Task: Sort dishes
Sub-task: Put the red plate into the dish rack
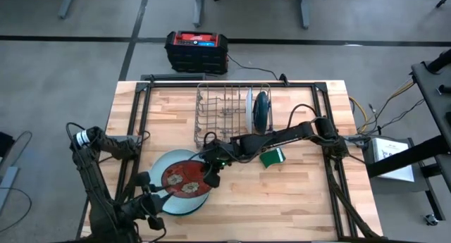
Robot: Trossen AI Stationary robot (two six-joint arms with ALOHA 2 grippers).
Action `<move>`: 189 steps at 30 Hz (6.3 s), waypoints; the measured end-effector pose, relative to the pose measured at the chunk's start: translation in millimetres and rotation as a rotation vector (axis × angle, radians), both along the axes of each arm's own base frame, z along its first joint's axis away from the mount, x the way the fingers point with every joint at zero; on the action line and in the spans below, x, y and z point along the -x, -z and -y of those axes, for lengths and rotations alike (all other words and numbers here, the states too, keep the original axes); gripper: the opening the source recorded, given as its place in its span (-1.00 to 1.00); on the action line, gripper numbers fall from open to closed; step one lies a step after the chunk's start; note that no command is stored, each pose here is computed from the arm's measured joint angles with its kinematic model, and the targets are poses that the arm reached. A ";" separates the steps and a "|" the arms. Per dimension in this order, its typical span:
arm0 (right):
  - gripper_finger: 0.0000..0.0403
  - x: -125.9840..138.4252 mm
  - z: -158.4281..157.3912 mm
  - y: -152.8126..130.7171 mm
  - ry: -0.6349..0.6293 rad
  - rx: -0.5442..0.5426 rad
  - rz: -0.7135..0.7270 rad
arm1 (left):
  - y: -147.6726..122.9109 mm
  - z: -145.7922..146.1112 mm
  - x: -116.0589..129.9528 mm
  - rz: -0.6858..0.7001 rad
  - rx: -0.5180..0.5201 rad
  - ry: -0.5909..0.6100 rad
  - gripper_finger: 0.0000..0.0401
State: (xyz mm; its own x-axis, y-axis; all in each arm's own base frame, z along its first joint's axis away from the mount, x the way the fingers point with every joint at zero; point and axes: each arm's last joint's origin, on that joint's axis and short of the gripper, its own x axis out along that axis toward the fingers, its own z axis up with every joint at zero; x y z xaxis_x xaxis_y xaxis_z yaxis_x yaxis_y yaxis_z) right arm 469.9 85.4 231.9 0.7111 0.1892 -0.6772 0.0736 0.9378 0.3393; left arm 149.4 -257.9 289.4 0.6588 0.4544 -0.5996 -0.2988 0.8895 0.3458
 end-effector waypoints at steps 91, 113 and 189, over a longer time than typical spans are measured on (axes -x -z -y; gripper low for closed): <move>-0.94 131.7 163.3 -137.8 -1.404 1.689 -0.366 | -9.9 -2.4 -0.1 0.108 -0.090 0.070 -0.42; -0.94 98.3 170.3 -88.6 -1.522 1.574 -0.432 | -10.3 -2.4 -0.3 0.127 -0.092 0.068 -0.42; -0.95 74.9 163.9 -73.2 -1.285 1.527 -0.380 | -10.6 -2.4 -0.4 0.135 -0.106 0.077 -0.42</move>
State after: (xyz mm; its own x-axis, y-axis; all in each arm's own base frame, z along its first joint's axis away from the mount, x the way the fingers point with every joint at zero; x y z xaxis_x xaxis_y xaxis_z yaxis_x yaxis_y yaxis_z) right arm 395.0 -78.5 305.1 0.4701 -0.3879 -0.7928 -0.8707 -0.0564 -0.4886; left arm 149.9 -255.5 300.0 0.7651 0.4557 -0.4549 -0.2812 0.8721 0.4006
